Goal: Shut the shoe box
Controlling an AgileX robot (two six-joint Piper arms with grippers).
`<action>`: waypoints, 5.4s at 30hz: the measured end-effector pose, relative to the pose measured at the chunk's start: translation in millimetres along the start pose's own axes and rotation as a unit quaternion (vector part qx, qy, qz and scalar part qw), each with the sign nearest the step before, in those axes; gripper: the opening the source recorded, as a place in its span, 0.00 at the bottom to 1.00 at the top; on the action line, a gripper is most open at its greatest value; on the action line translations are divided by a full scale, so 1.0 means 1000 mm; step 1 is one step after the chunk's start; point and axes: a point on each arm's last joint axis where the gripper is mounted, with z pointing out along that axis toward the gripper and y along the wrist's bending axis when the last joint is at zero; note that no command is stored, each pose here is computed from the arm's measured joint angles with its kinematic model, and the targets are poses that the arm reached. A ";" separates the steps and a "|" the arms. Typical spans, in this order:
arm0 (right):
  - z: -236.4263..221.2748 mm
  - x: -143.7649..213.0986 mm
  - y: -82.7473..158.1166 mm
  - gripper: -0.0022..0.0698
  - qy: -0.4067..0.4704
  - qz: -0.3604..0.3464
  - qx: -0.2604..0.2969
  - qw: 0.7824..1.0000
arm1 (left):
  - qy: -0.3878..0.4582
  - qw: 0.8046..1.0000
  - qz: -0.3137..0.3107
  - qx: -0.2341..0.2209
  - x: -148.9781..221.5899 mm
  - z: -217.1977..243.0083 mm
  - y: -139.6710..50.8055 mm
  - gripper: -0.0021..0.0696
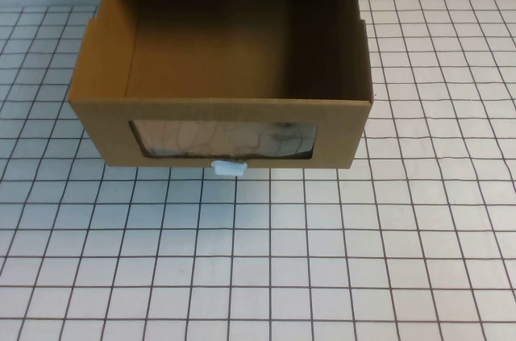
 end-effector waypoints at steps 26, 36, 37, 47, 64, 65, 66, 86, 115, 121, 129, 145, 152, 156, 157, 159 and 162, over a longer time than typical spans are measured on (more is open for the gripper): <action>0.185 -0.065 0.070 0.01 0.281 0.034 -0.068 0.957 | 0.277 0.960 -0.052 0.003 -0.016 0.142 0.003 0.03; 0.195 0.037 0.065 0.01 0.511 0.006 -0.049 0.858 | 0.473 0.879 -0.056 0.000 0.056 0.141 -0.002 0.03; 0.195 0.040 0.066 0.01 0.517 0.018 -0.047 0.855 | 0.476 0.877 -0.063 -0.003 0.059 0.142 -0.002 0.03; 0.178 0.063 0.093 0.01 0.592 0.075 -0.135 0.791 | 0.557 0.819 -0.130 -0.041 0.099 0.191 -0.006 0.03; 0.116 0.088 0.214 0.01 0.585 0.229 -0.548 0.551 | 0.663 0.673 -0.227 0.238 0.256 0.319 -0.067 0.03; 0.110 0.091 0.221 0.01 0.586 0.229 -0.560 0.539 | 0.664 0.667 -0.237 0.241 0.271 0.321 -0.069 0.03; 0.105 0.093 0.227 0.01 0.586 0.228 -0.568 0.530 | 0.665 0.663 -0.245 0.242 0.282 0.322 -0.071 0.03; 0.006 0.194 0.297 0.01 0.439 -0.054 -0.754 0.486 | 0.696 0.596 -0.358 0.181 0.387 0.303 -0.085 0.03; 0.061 0.325 0.328 0.01 0.183 -0.349 -0.765 0.509 | 0.701 0.589 -0.359 0.179 0.385 0.303 -0.085 0.03; 0.083 0.364 0.320 0.01 0.190 -0.358 -0.748 0.525 | 0.702 0.589 -0.360 0.179 0.385 0.303 -0.085 0.03; 0.103 0.400 0.313 0.01 0.194 -0.357 -0.731 0.548 | 0.700 0.587 -0.366 0.180 0.384 0.303 -0.086 0.03; 0.109 0.421 0.312 0.01 0.205 -0.330 -0.715 0.580 | 0.701 0.585 -0.362 0.187 0.384 0.302 -0.086 0.03; 0.106 0.411 0.322 0.01 0.211 -0.344 -0.707 0.580 | 0.702 0.584 -0.360 0.192 0.384 0.302 -0.087 0.03; 0.104 0.392 0.325 0.01 0.201 -0.362 -0.711 0.568 | 0.702 0.584 -0.360 0.192 0.384 0.302 -0.087 0.03; 0.103 0.386 0.325 0.01 0.196 -0.365 -0.714 0.565 | 0.702 0.583 -0.360 0.192 0.384 0.302 -0.087 0.03; 0.102 0.373 0.325 0.01 0.185 -0.370 -0.720 0.557 | 0.702 0.583 -0.361 0.192 0.384 0.302 -0.087 0.03; 0.097 0.357 0.325 0.01 0.177 -0.368 -0.729 0.550 | 0.702 0.583 -0.361 0.192 0.384 0.302 -0.087 0.03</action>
